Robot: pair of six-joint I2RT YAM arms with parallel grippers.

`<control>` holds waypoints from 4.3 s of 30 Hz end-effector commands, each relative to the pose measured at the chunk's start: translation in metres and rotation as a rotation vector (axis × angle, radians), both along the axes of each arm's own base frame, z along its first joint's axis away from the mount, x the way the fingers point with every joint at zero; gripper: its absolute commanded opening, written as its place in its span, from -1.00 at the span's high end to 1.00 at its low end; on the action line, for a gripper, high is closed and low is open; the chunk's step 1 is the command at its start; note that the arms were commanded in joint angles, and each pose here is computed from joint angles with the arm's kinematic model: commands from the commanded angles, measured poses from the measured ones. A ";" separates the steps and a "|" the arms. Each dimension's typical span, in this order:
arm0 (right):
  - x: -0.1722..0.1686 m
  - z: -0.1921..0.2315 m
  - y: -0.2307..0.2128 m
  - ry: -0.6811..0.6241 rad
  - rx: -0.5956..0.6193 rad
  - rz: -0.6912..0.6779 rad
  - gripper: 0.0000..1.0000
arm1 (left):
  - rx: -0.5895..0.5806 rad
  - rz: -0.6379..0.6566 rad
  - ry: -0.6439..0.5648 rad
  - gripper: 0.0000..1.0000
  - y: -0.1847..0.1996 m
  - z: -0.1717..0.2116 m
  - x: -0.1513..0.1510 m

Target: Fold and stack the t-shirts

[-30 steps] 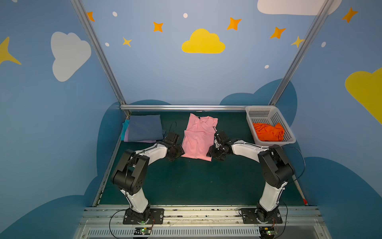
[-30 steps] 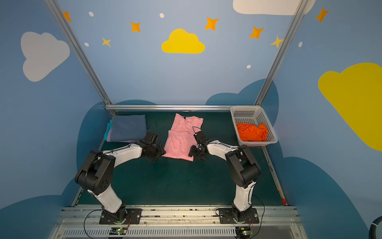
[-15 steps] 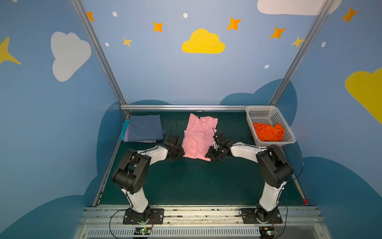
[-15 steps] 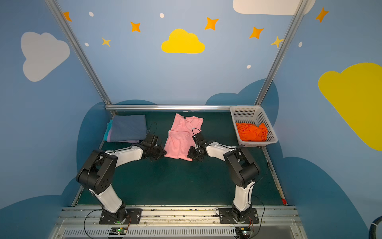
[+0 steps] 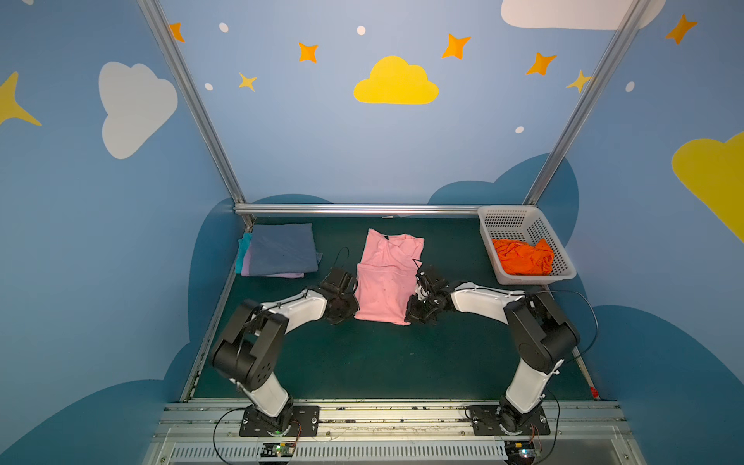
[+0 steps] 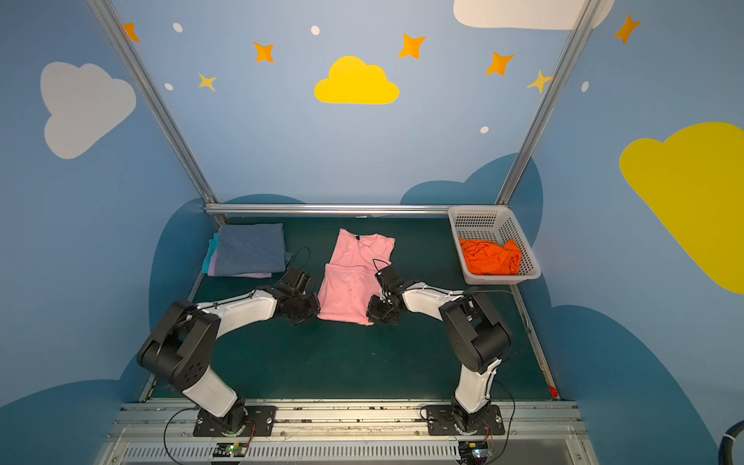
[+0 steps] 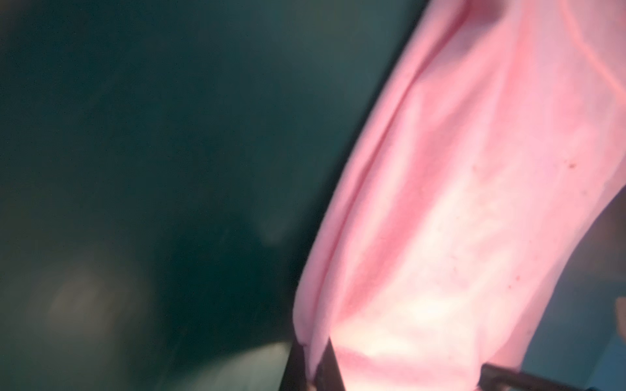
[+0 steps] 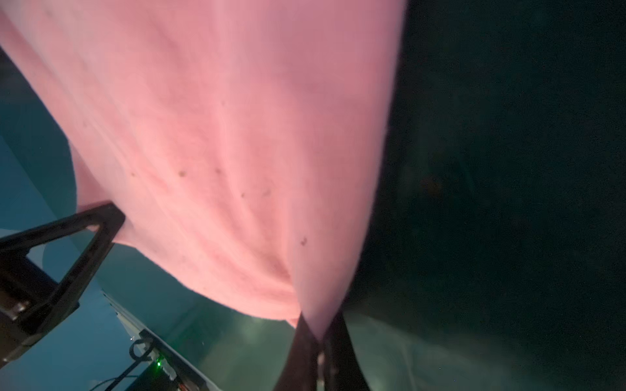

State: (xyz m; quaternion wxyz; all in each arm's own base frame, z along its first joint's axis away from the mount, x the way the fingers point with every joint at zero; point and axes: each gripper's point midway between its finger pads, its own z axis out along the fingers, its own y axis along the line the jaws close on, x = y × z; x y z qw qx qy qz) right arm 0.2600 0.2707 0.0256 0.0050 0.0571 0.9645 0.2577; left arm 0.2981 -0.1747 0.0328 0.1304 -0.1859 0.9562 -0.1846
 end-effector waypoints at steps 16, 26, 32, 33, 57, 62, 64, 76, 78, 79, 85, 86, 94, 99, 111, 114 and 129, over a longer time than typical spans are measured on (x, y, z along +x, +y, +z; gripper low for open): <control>-0.084 0.126 -0.026 0.048 0.192 0.008 1.00 | -0.083 0.026 -0.282 0.92 0.021 0.159 -0.080; -0.008 0.153 -0.018 0.031 0.304 -0.053 1.00 | -0.020 0.069 -0.433 0.92 0.029 0.195 -0.034; 0.038 0.142 -0.004 0.056 0.321 -0.055 1.00 | -0.061 0.116 -0.400 0.92 0.032 0.181 0.005; 0.046 0.138 -0.002 0.064 0.322 -0.056 1.00 | -0.062 0.123 -0.393 0.92 0.033 0.177 0.011; 0.185 0.057 -0.002 0.126 0.390 -0.197 1.00 | -0.061 0.168 -0.204 0.92 0.043 0.086 0.147; 0.196 0.039 -0.002 0.152 0.371 -0.205 0.37 | -0.045 0.186 -0.168 0.46 0.053 0.069 0.173; 0.199 0.036 -0.006 0.146 0.361 -0.217 0.32 | -0.034 0.193 -0.153 0.32 0.058 0.063 0.187; 0.207 0.112 0.001 -0.164 0.351 -0.104 0.99 | -0.014 0.194 -0.197 0.51 0.050 0.101 0.168; 0.199 0.110 0.010 -0.185 0.288 -0.054 1.00 | -0.004 0.162 -0.174 0.58 0.039 0.094 0.154; 0.194 0.105 0.014 -0.183 0.251 -0.032 1.00 | -0.001 0.149 -0.162 0.59 0.034 0.090 0.147; 0.187 0.077 0.039 -0.130 0.205 0.042 1.00 | 0.035 0.132 -0.100 0.36 0.034 0.059 0.115; 0.189 0.070 0.043 -0.114 0.209 0.047 1.00 | 0.038 0.130 -0.088 0.35 0.035 0.054 0.112; 0.209 0.016 0.055 -0.029 0.234 0.036 1.00 | 0.070 0.127 -0.002 0.38 0.038 0.003 0.109; 0.219 0.000 0.040 -0.006 0.235 -0.012 1.00 | 0.074 0.136 0.062 0.48 0.044 -0.026 0.109; 0.181 0.100 -0.011 -0.309 0.102 -0.019 1.00 | 0.051 0.146 -0.007 0.01 0.050 0.005 0.097; 0.163 0.108 -0.024 -0.332 0.086 -0.043 1.00 | -0.013 0.139 -0.028 -0.20 0.039 0.004 0.100; 0.114 0.083 -0.038 -0.251 0.104 -0.039 1.00 | -0.213 0.144 -0.032 -0.30 0.010 -0.015 0.105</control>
